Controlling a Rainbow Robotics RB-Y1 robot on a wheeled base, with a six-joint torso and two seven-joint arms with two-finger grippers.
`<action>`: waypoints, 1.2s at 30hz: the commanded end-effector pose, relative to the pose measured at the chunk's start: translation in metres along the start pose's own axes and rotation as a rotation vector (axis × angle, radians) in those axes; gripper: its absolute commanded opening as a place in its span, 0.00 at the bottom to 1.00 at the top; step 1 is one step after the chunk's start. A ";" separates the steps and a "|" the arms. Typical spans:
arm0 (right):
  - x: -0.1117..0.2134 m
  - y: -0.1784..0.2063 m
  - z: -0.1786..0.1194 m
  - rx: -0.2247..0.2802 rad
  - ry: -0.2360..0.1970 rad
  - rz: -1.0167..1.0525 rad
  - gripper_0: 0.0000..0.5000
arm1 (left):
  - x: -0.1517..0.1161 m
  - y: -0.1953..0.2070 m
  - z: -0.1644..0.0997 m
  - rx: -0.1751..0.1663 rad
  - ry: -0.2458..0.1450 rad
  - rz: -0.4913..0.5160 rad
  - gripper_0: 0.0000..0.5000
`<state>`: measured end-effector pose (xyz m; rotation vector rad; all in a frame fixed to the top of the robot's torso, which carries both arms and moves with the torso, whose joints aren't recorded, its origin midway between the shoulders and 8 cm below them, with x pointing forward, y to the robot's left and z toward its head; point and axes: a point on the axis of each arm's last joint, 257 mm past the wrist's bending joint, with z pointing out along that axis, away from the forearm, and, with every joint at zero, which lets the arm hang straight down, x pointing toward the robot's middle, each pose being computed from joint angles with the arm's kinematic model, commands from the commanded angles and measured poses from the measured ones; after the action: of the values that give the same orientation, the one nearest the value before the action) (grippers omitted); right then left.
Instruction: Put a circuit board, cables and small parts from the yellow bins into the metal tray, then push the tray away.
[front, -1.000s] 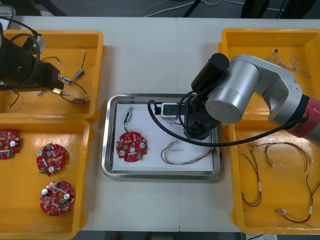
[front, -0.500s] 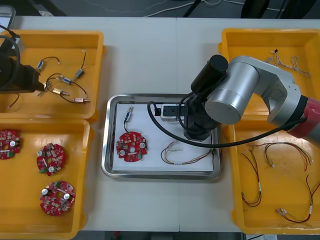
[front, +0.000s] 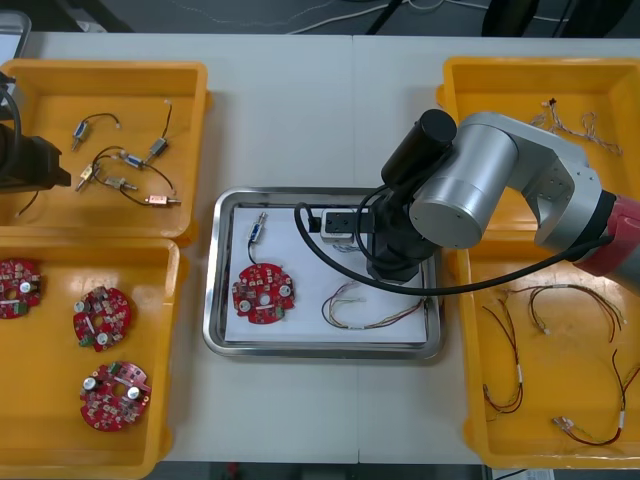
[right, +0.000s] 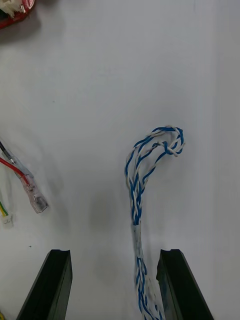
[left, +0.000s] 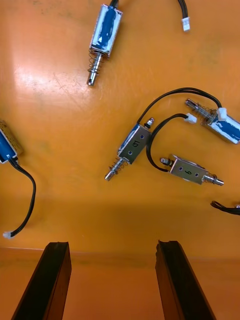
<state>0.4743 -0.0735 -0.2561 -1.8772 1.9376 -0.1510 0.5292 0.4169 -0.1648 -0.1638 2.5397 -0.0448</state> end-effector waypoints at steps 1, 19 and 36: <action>-0.018 -0.017 -0.019 0.030 -0.035 -0.034 1.00 | -0.012 0.034 -0.015 -0.061 -0.040 0.085 1.00; -0.002 -0.042 -0.109 0.035 0.022 0.047 1.00 | -0.020 0.058 0.009 -0.041 -0.041 -0.049 1.00; 0.059 -0.057 -0.179 0.004 0.053 0.396 1.00 | -0.038 0.063 0.014 -0.078 -0.072 -0.055 1.00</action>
<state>0.4567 -0.1585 -0.1134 -1.6176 2.2652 -0.0916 0.5422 0.4646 -0.2017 -0.3860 2.5379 -0.0655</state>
